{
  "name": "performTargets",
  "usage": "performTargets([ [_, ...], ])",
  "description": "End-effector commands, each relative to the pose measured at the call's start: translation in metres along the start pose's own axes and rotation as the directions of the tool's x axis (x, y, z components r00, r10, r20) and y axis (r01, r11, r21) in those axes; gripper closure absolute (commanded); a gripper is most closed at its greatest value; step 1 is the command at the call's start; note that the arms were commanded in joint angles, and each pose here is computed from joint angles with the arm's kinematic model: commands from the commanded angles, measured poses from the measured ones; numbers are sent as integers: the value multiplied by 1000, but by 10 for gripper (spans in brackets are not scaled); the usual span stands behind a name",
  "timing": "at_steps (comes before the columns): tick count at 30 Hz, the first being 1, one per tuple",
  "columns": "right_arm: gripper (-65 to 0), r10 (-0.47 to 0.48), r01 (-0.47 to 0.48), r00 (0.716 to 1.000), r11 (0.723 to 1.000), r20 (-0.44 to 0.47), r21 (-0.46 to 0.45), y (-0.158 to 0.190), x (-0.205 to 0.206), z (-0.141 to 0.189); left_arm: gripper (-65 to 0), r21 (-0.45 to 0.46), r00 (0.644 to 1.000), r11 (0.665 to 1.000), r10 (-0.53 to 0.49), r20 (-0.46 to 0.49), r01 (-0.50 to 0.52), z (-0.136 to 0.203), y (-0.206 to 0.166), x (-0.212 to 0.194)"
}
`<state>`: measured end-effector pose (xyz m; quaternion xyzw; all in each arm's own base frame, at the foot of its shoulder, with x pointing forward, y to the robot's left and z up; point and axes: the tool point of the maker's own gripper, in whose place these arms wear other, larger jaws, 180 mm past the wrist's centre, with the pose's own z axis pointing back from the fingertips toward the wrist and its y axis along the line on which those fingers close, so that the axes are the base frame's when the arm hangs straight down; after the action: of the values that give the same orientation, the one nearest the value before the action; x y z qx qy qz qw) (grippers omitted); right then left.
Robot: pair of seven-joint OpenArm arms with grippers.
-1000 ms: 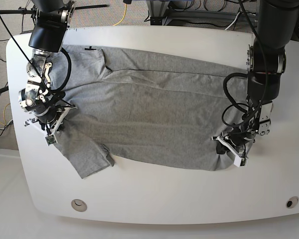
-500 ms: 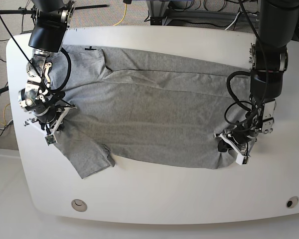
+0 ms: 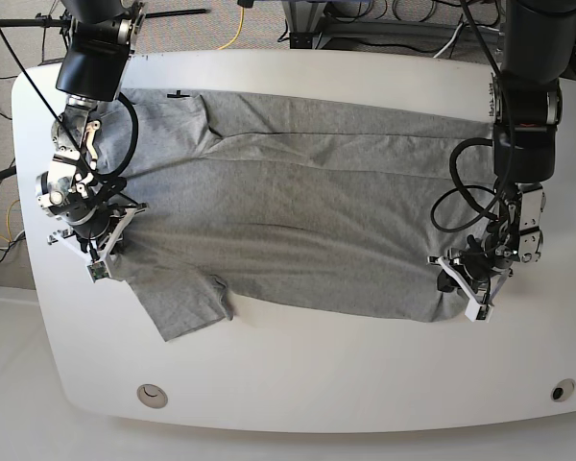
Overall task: Fold the T-shirt properly
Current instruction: 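Carry the hem edge over onto the folded collar strip with both grippers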
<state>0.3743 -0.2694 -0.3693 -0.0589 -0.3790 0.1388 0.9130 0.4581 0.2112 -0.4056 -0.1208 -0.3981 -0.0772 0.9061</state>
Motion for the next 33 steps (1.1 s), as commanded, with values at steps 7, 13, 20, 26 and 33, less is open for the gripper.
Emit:
performTargets([
  [7,0,11,-9,995,1000,104,-19,3,33,14,-17,4,997,1000,-22,79,22,14,1,35],
  [13,0,31,-27,987,999,159,-30,8,51,25,-16,11,996,999,-35,86,34,23,1,47],
  [20,0,52,-45,980,998,190,-41,17,54,38,-16,22,997,998,-52,63,50,34,2,51],
  [26,0,70,-62,980,997,185,-48,20,46,45,-16,48,995,994,-95,43,93,49,7,53],
  [33,0,95,-86,979,995,180,-58,23,38,55,-16,61,989,987,-149,24,148,62,4,49],
])
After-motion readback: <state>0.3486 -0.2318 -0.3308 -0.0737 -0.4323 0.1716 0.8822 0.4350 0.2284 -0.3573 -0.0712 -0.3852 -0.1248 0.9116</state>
